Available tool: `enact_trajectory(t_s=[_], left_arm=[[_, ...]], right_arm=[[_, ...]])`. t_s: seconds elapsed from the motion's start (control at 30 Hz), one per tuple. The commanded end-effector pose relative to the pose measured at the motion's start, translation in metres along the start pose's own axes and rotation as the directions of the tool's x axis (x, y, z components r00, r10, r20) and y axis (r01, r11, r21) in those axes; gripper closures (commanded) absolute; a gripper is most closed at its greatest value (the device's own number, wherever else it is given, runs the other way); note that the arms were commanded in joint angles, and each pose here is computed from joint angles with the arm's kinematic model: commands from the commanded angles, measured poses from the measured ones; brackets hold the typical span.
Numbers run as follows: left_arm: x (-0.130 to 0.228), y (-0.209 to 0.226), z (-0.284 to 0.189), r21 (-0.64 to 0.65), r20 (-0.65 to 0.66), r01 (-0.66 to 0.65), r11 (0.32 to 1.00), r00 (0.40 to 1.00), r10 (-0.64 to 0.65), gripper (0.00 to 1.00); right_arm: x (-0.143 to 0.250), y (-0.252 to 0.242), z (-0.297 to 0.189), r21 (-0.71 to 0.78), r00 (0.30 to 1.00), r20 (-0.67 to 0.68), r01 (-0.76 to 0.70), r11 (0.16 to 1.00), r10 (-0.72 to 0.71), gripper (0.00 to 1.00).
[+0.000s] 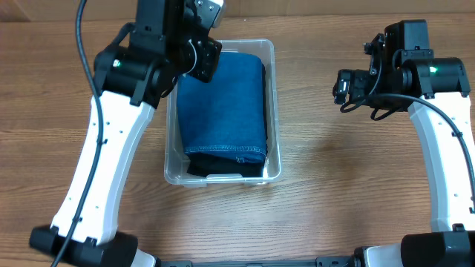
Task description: Pack container
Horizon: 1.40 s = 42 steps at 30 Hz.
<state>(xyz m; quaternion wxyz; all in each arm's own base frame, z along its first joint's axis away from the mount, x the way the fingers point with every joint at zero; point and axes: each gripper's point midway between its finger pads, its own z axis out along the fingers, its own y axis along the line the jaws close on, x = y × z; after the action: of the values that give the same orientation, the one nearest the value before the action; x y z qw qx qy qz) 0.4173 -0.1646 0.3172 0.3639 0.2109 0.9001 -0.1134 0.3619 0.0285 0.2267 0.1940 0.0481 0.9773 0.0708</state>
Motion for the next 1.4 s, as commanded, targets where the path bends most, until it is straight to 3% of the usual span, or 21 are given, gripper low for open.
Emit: enact_trajectory(t_s=[0.0, 0.07, 0.23, 0.3, 0.43, 0.53, 0.57, 0.6, 0.67, 0.7, 0.8, 0.93, 1.03, 1.13, 1.23, 1.37], left_arm=[[0.080, 0.015, 0.078, -0.068, -0.311, 0.068, 0.995, 0.946, -0.086, 0.96], [0.127, 0.013, 0.110, -0.091, -0.462, 0.129, 0.987, 0.873, -0.156, 0.96], [0.238, -0.005, 0.167, -0.144, -0.763, 0.183, 0.973, 0.606, -0.227, 0.96], [0.253, -0.009, 0.174, -0.142, -0.796, 0.170, 0.975, 0.566, -0.214, 0.96], [0.235, -0.007, 0.167, -0.144, -0.766, 0.150, 0.978, 0.609, -0.206, 0.96], [0.190, -0.001, 0.139, -0.145, -0.675, 0.160, 0.976, 0.706, -0.215, 0.96], [0.175, 0.004, 0.126, -0.161, -0.632, 0.159, 0.974, 0.741, -0.226, 0.90], [0.155, 0.013, 0.109, -0.191, -0.569, 0.164, 0.968, 0.785, -0.245, 0.68], [0.126, 0.032, 0.078, -0.253, -0.448, 0.193, 0.948, 0.845, -0.292, 0.13], [0.113, 0.042, 0.062, -0.275, -0.387, 0.215, 0.937, 0.868, -0.312, 0.00], [0.083, 0.082, 0.006, -0.332, -0.186, 0.330, 0.884, 0.896, -0.404, 0.00], [0.077, 0.127, -0.024, -0.383, -0.047, 0.454, 0.804, 0.860, -0.508, 0.00], [0.085, 0.150, -0.032, -0.421, -0.016, 0.507, 0.752, 0.825, -0.565, 0.00], [0.098, 0.162, -0.039, -0.441, -0.030, 0.528, 0.726, 0.799, -0.600, 0.00], [0.105, 0.161, -0.054, -0.451, -0.040, 0.521, 0.725, 0.800, -0.599, 0.00], [0.094, 0.149, -0.099, -0.448, 0.055, 0.520, 0.727, 0.828, -0.558, 0.00]], right_arm=[[0.000, 0.001, -0.004, -0.004, 1.000, 0.013, 0.003, 1.000, -0.003, 0.00], [0.000, 0.001, -0.004, -0.004, 1.000, 0.011, 0.003, 1.000, -0.003, 0.00], [0.000, 0.001, -0.004, -0.003, 1.000, 0.011, 0.003, 1.000, -0.003, 0.00], [0.000, 0.001, -0.004, -0.003, 1.000, 0.011, 0.003, 1.000, -0.003, 0.00], [0.000, 0.001, -0.004, -0.003, 1.000, 0.011, 0.003, 1.000, -0.003, 0.00], [0.000, 0.001, -0.004, -0.003, 1.000, 0.011, 0.003, 1.000, -0.003, 0.00], [0.000, 0.001, -0.004, -0.004, 1.000, 0.011, 0.004, 1.000, -0.004, 0.00], [0.000, 0.001, -0.004, -0.004, 1.000, 0.012, 0.004, 1.000, -0.004, 0.00], [-0.002, 0.004, -0.004, -0.008, 1.000, 0.018, 0.014, 1.000, -0.014, 0.00], [-0.003, 0.008, -0.004, -0.020, 0.999, 0.025, 0.032, 0.999, -0.032, 0.00], [-0.013, 0.049, -0.004, -0.127, 0.975, 0.098, 0.209, 0.970, -0.198, 0.00], [-0.031, 0.078, -0.005, -0.082, 0.918, 0.207, 0.361, 0.929, -0.339, 0.00], [-0.055, 0.096, -0.012, -0.068, 0.878, 0.323, 0.395, 0.916, -0.354, 0.00], [-0.056, 0.099, -0.013, -0.068, 0.872, 0.333, 0.400, 0.914, -0.357, 0.00], [-0.043, 0.092, -0.015, -0.085, 0.903, 0.283, 0.359, 0.929, -0.323, 0.00], [-0.033, 0.088, -0.042, -0.089, 0.901, 0.311, 0.344, 0.935, -0.302, 0.00]])
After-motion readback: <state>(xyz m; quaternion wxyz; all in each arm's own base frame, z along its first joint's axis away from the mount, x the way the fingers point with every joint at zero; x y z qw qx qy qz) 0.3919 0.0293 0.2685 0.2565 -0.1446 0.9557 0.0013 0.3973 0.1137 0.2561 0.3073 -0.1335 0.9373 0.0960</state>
